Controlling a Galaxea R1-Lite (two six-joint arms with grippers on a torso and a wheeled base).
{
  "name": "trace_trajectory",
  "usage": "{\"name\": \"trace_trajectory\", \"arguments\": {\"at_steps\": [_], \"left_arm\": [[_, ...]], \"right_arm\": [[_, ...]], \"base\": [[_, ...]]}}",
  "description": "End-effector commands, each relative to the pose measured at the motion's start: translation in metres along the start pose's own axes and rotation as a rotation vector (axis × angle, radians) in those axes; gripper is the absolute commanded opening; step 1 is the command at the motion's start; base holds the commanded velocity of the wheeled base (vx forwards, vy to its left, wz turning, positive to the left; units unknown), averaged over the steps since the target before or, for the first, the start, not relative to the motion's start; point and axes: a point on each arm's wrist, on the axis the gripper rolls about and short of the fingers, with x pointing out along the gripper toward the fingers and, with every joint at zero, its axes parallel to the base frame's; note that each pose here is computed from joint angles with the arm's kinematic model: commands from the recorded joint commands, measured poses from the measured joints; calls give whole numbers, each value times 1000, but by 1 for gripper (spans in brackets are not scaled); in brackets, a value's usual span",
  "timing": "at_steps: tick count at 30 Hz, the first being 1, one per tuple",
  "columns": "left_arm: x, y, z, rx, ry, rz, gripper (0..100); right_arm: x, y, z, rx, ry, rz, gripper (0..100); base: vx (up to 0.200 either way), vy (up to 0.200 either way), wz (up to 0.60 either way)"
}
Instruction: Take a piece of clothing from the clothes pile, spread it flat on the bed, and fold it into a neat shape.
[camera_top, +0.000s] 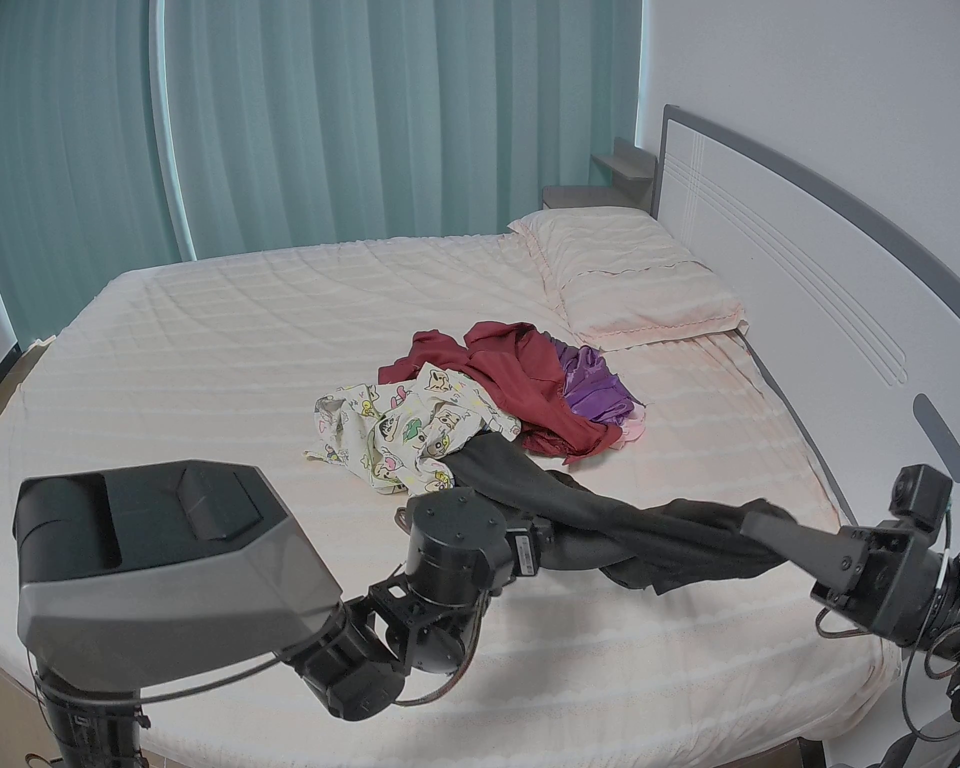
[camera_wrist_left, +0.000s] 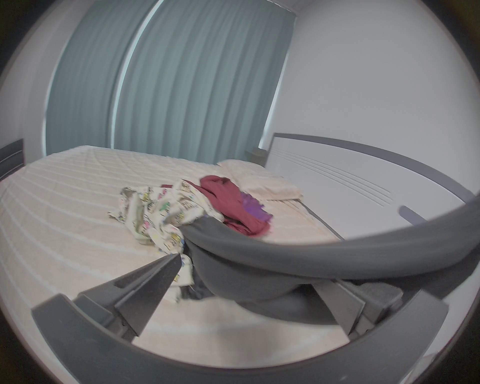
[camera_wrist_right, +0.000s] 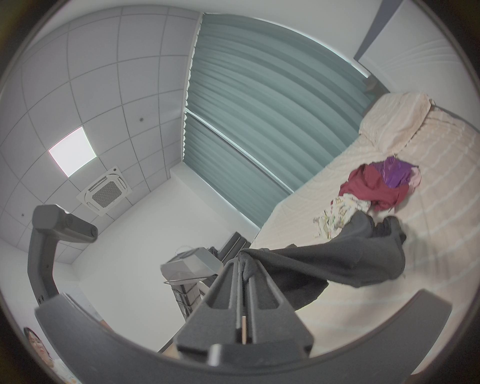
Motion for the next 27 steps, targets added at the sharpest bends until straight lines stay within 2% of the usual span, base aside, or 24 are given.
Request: {"name": "trace_trajectory", "arguments": {"at_steps": [1, 3, 5, 6, 9, 11, 14, 18, 19, 20, 23, 27], "left_arm": [[28, 29, 6, -20, -39, 128, 100], [35, 49, 9, -25, -42, 190, 100], [36, 51, 9, -26, -43, 194, 100], [46, 84, 21, -44, -66, 287, 100], [50, 120, 41, -82, -111, 375, 100], [46, 128, 48, -98, -124, 393, 100], [17, 130, 50, -114, -76, 344, 100], [-18, 104, 17, -55, 114, 132, 100], [-18, 104, 17, -55, 114, 132, 100], [-23, 95, 8, -41, 154, 82, 100], [-23, 84, -3, -25, 205, 10, 100], [-9, 84, -20, -19, 254, -16, 100]], "right_arm": [[-18, 14, 19, -56, -127, 40, 0], [-17, 12, 28, -72, -167, 17, 0], [-17, 11, 28, -73, -171, 15, 0], [-12, 4, 38, -83, -197, -32, 0], [-10, -7, 43, -85, -187, -66, 0], [-10, -10, 44, -86, -173, -68, 0], [-8, -18, 44, -74, -121, -64, 0], [0, -30, 40, -49, -81, -89, 0], [0, -30, 40, -49, -81, -89, 0], [2, -33, 39, -41, -70, -98, 0], [7, -41, 37, -26, -51, -115, 0], [12, -50, 33, -5, -26, -142, 0]], "base": [[0, 0, 0], [0, 0, 0], [0, 0, 0], [0, 0, 0], [0, 0, 0], [0, 0, 0], [0, 0, 0], [0, 0, 0], [0, 0, 0], [0, 0, 0], [0, 0, 0], [0, 0, 0]]}}
